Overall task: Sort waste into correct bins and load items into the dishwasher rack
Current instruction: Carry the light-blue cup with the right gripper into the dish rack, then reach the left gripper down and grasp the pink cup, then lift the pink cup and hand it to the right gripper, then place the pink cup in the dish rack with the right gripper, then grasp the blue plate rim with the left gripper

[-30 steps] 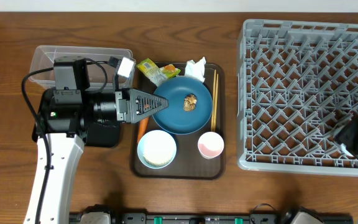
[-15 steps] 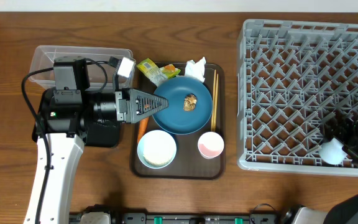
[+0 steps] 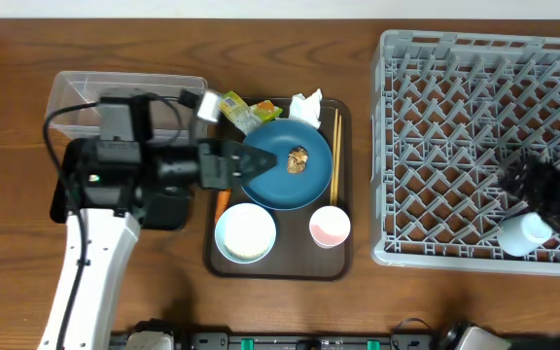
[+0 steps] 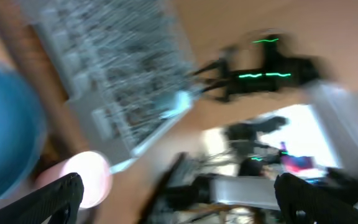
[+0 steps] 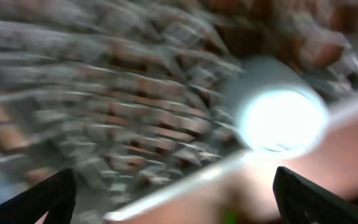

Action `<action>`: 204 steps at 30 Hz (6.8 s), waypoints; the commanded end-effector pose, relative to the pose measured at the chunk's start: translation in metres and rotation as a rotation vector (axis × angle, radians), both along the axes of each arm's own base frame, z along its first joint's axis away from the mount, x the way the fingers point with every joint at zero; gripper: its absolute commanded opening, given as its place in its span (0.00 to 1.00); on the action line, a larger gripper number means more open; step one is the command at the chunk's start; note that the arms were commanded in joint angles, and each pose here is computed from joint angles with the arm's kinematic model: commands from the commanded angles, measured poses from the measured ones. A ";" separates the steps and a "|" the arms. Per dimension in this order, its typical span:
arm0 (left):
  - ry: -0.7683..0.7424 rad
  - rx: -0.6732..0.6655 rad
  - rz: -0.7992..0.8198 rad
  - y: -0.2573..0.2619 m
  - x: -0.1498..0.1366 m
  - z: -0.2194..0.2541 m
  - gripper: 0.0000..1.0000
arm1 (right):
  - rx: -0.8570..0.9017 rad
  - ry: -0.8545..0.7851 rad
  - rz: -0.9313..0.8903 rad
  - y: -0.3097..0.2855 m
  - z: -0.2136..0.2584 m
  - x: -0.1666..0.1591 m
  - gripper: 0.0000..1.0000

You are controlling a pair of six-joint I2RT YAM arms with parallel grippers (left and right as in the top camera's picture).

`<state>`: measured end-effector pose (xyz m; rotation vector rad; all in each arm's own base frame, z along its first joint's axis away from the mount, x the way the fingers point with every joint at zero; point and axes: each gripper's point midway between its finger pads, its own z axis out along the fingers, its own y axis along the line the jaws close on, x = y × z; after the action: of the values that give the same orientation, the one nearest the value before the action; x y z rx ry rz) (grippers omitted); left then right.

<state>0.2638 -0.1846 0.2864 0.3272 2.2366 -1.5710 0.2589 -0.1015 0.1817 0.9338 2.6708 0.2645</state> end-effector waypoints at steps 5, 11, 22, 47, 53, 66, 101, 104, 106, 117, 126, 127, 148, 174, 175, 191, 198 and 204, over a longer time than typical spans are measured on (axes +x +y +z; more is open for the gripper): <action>-0.076 0.663 0.203 0.000 0.012 -0.088 0.97 | 0.067 -0.374 0.190 0.052 0.081 0.017 0.93; -0.099 0.866 0.078 -0.036 -0.007 -0.135 0.86 | 0.070 -0.370 0.190 0.055 0.082 0.012 0.93; -0.005 0.988 -0.057 -0.069 -0.010 -0.219 0.68 | 0.076 -0.360 0.189 0.055 0.080 0.011 0.92; -0.072 0.798 0.022 -0.067 -0.012 -0.144 0.06 | 0.065 -0.352 0.184 0.053 0.079 0.010 0.89; -0.087 0.560 0.143 -0.030 -0.001 -0.073 0.06 | 0.134 -0.466 0.406 0.084 0.093 0.013 0.86; -0.126 -0.268 -0.278 -0.017 -0.025 0.060 0.06 | 0.539 -0.832 1.112 0.249 0.167 -0.015 0.83; -0.086 -0.264 -0.259 -0.017 -0.023 0.062 0.70 | 0.496 -0.912 1.485 0.367 0.168 -0.035 0.53; -0.087 -0.264 -0.259 -0.017 -0.023 0.062 0.90 | 0.393 -0.869 1.380 0.341 0.162 -0.022 0.53; -0.077 -0.265 -0.257 -0.017 -0.023 0.062 0.91 | 0.315 -0.838 1.291 0.317 0.158 -0.014 0.52; -0.077 -0.265 -0.257 -0.017 -0.023 0.062 0.91 | -0.165 -0.449 0.455 0.102 0.104 0.011 0.56; -0.077 -0.265 -0.257 -0.017 -0.023 0.062 0.91 | -0.363 -0.124 -0.207 -0.047 0.070 -0.037 0.57; -0.077 -0.265 -0.257 -0.017 -0.023 0.062 0.91 | -0.371 -0.098 -0.263 -0.058 0.067 -0.042 0.57; -0.077 -0.265 -0.258 -0.017 -0.023 0.062 0.92 | -0.115 0.350 -0.546 -0.137 -0.062 -0.070 0.59; -0.102 -0.151 -0.093 -0.016 0.004 0.046 0.85 | 0.014 -0.292 0.035 0.000 0.061 0.015 0.85; -0.105 -0.132 -0.070 -0.016 0.007 0.044 0.85 | 0.016 -0.315 0.075 0.010 0.067 0.016 0.86; 0.077 0.852 0.346 0.047 -0.004 -0.108 0.85 | 0.046 -0.381 0.429 0.106 0.082 0.028 0.86; 0.040 0.987 0.447 0.069 0.016 -0.121 0.82 | 0.047 -0.381 0.431 0.107 0.082 0.028 0.86; -0.013 1.043 0.407 0.057 0.057 -0.160 0.70 | 0.048 -0.380 0.431 0.107 0.082 0.028 0.86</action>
<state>0.3117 -0.1343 0.1550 0.0522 2.6549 -0.2440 0.2855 0.0012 0.2597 0.3069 2.4881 0.5331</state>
